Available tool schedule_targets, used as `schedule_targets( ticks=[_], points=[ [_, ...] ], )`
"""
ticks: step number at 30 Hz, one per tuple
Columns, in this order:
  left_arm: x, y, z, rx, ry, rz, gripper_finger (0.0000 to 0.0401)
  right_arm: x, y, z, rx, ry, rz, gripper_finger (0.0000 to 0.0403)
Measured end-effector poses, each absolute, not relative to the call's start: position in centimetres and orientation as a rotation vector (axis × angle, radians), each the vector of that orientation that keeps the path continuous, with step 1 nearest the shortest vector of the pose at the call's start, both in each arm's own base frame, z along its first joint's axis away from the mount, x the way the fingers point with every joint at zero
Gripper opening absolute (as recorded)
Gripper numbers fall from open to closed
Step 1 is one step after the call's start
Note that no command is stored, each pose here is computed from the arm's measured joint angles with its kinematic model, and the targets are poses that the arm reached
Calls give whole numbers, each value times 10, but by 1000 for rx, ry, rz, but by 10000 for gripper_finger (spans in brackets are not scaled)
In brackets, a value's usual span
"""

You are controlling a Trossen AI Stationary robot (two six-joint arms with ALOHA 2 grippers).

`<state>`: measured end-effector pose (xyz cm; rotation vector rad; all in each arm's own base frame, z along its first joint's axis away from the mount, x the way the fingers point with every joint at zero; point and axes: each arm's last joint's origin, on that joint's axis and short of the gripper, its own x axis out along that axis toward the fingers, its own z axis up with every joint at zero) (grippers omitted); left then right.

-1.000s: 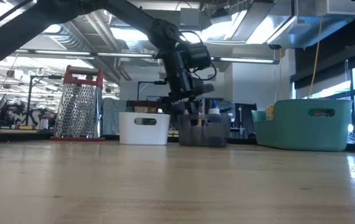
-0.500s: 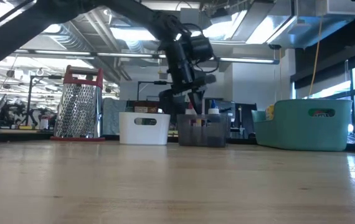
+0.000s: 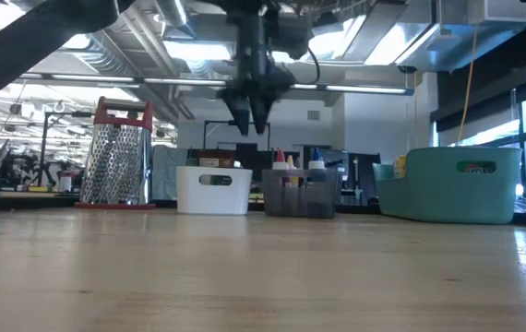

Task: Pick & Place Kitchen Items
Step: Put the orange cereal box into the green bin

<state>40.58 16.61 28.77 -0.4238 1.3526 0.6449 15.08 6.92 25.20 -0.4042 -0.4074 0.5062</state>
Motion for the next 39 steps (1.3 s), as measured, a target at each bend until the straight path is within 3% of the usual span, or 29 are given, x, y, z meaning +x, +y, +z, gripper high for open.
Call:
schedule_targets(
  ticks=[9, 15, 22, 33, 39],
  points=[
    [399, 119, 327, -345, 1358, 492, 230, 151, 69, 252, -404, -407, 506, 273],
    [403, 90, 332, -276, 1356, 429, 229, 151, 70, 252, -380, -405, 517, 273],
    [409, 58, 334, -40, 1337, 533, 249, 150, 70, 253, -331, -401, 548, 273],
    [410, 52, 333, -27, 1345, 492, 258, 150, 70, 253, -310, -395, 552, 273],
    [410, 52, 333, -40, 1341, 501, 299, 150, 70, 252, -311, -389, 553, 273]
  ],
)
